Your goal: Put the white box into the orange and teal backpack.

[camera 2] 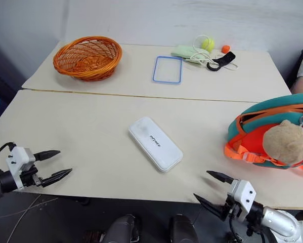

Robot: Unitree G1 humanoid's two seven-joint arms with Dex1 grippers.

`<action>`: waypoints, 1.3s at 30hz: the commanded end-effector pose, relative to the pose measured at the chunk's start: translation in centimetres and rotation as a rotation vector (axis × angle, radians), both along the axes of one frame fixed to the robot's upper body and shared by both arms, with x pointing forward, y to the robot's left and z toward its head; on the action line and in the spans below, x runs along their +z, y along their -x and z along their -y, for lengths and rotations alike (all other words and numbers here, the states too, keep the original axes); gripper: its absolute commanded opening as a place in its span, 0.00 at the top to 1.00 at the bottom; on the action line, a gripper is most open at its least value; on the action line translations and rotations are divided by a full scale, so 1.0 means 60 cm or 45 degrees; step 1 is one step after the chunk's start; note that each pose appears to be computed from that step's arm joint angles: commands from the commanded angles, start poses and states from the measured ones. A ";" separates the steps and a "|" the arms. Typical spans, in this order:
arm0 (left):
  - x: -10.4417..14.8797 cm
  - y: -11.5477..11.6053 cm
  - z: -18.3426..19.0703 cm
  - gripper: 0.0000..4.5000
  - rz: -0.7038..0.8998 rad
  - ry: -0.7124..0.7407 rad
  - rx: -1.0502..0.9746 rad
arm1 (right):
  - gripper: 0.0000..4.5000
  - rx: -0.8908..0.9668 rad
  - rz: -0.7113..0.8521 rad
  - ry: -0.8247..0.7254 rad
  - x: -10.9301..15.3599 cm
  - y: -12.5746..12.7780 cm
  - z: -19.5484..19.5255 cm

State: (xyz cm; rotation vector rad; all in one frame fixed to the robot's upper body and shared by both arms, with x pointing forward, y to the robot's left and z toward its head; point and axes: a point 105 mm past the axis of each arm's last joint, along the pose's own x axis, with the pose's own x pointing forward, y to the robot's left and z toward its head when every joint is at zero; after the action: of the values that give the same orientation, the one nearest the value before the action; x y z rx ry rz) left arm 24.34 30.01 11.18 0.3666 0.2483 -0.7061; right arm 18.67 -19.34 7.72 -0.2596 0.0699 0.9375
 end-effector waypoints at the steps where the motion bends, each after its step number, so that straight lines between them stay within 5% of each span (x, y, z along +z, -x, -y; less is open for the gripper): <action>1: 0.020 -0.016 0.012 0.03 0.057 0.019 -0.001 | 0.00 0.051 0.029 -0.020 0.014 -0.002 -0.016; 7: 0.048 -0.050 0.071 0.03 0.089 0.138 -0.097 | 0.00 0.083 0.062 -0.050 0.032 -0.013 -0.055; 9: 0.050 -0.062 0.088 0.11 0.065 0.157 -0.128 | 0.04 0.087 0.062 -0.063 0.039 -0.018 -0.065; 22: 0.071 -0.293 0.283 0.94 0.301 -0.013 -0.177 | 0.96 0.090 0.013 0.154 0.010 -0.070 -0.107; 23: 0.071 -0.299 0.291 0.95 0.302 -0.014 -0.189 | 0.99 0.072 0.013 0.157 0.009 -0.074 -0.107; 30: 0.059 -0.303 0.350 0.95 0.277 0.026 -0.318 | 0.99 -0.050 0.019 0.195 0.005 -0.092 -0.099; 39: 0.040 -0.244 0.354 0.95 0.216 0.096 -0.530 | 0.99 -0.155 0.064 0.210 0.036 -0.126 -0.078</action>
State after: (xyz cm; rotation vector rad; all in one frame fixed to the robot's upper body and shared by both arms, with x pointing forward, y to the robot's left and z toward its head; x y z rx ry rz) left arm 40.18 10.41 12.94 0.4132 0.0172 -0.9855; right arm 25.65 -14.47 8.28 -0.4147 0.1688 0.8302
